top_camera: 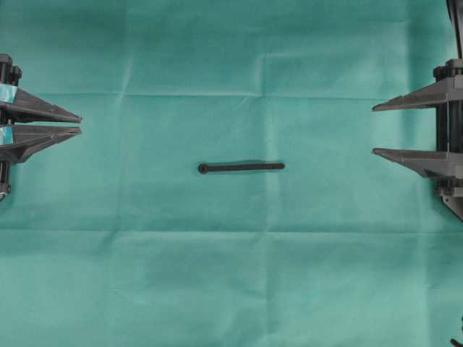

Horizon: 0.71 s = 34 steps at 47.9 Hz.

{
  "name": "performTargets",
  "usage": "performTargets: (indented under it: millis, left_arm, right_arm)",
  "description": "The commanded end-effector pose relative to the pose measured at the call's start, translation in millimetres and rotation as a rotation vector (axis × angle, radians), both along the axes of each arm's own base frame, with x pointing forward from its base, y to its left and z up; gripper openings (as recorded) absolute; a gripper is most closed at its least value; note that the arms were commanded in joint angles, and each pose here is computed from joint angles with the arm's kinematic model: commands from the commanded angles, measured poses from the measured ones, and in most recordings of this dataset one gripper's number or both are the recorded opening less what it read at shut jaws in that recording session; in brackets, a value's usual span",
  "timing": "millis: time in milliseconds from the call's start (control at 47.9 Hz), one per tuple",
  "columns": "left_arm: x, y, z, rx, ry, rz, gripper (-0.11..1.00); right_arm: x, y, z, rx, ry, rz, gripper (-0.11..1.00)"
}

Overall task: Peel off the Velcro with your right arm.
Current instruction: 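Open the left gripper and start moving toward the black Velcro strap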

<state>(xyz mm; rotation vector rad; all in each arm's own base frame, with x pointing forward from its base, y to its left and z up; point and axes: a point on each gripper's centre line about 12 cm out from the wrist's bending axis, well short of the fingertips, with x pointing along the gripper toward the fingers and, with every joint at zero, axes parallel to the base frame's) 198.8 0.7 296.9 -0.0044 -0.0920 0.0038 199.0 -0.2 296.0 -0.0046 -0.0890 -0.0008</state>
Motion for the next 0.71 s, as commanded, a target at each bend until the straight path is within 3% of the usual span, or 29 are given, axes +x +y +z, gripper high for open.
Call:
performTargets:
  millis: [0,167,376,459,543,626,689]
  left_arm:
    - [1.0,0.1,1.8,-0.004,-0.012,0.002,0.24]
    - [3.7,0.2,-1.4,-0.004,-0.014,0.002,0.01]
    - [6.5,0.6,-9.3,-0.007,-0.008,0.005,0.0]
    - [8.3,0.7,-12.9,-0.009,0.002,0.005,0.01]
    - [10.9,0.7,-14.0,-0.007,0.002,0.005,0.04]
    - [12.3,0.8,-14.0,-0.008,-0.008,0.006,0.2]
    - [13.3,0.8,-13.7,-0.008,-0.011,0.006,0.37]
  right_arm:
    - [0.7,-1.3,2.0,0.005,-0.008,-0.006,0.24]
    - [-0.5,-4.3,-4.3,0.005,0.005,-0.022,0.01]
    - [-2.8,-7.0,-12.5,0.005,-0.002,-0.035,-0.06]
    - [-4.2,-7.1,-14.3,0.003,-0.011,-0.036,0.02]
    - [-5.3,-7.1,-16.1,0.003,-0.012,-0.036,0.18]
    - [-5.5,-7.4,-15.4,0.003,-0.017,-0.038,0.41]
    - [-5.5,-7.7,-15.6,0.001,-0.015,-0.04,0.61]
